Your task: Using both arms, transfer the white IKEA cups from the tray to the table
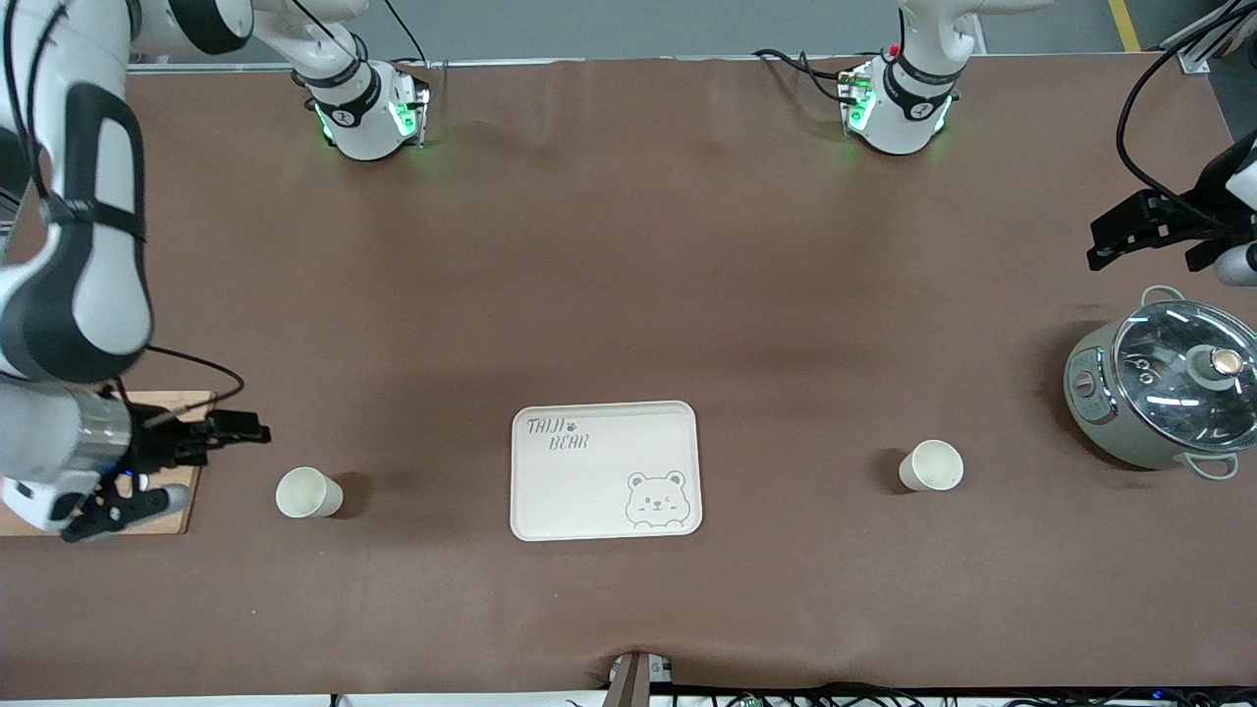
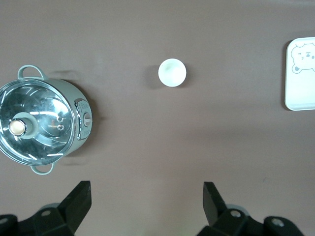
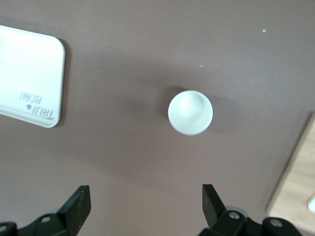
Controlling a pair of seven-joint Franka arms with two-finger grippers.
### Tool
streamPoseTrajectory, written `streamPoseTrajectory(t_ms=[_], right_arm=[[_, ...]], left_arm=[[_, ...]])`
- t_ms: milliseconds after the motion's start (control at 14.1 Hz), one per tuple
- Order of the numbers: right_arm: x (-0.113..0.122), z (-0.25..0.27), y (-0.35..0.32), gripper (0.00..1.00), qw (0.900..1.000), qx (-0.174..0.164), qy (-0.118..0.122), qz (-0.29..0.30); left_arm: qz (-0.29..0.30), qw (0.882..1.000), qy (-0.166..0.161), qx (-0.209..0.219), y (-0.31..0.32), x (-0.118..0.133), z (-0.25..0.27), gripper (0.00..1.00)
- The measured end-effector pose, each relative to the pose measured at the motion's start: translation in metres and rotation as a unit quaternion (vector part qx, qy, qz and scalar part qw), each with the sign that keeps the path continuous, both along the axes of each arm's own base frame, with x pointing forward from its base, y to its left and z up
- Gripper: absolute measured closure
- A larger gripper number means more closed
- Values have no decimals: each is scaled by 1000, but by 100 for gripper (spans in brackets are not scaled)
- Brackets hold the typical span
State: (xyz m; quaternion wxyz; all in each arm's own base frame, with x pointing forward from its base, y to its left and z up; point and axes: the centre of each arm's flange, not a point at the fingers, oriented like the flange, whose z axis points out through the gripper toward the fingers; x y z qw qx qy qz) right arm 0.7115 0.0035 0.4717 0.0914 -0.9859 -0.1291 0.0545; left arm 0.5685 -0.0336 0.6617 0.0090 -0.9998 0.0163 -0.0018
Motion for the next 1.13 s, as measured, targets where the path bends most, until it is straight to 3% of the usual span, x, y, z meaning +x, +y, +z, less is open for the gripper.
streamPoseTrajectory(t_ms=[283, 566, 707, 1131], right_arm=[[-54, 107, 3, 0, 999, -28, 4, -24], [-114, 186, -3, 0, 998, -53, -17, -38], [-135, 200, -8, 0, 996, -58, -23, -57], [-161, 168, -20, 0, 993, -66, -39, -90]], left_arm=[[0, 1000, -2, 0, 0, -2, 3, 0], [-1, 1000, 0, 0, -1, -2, 1, 0], [-1, 1000, 1, 0, -1, -2, 0, 0], [-1, 1000, 1, 0, -2, -2, 0, 0]])
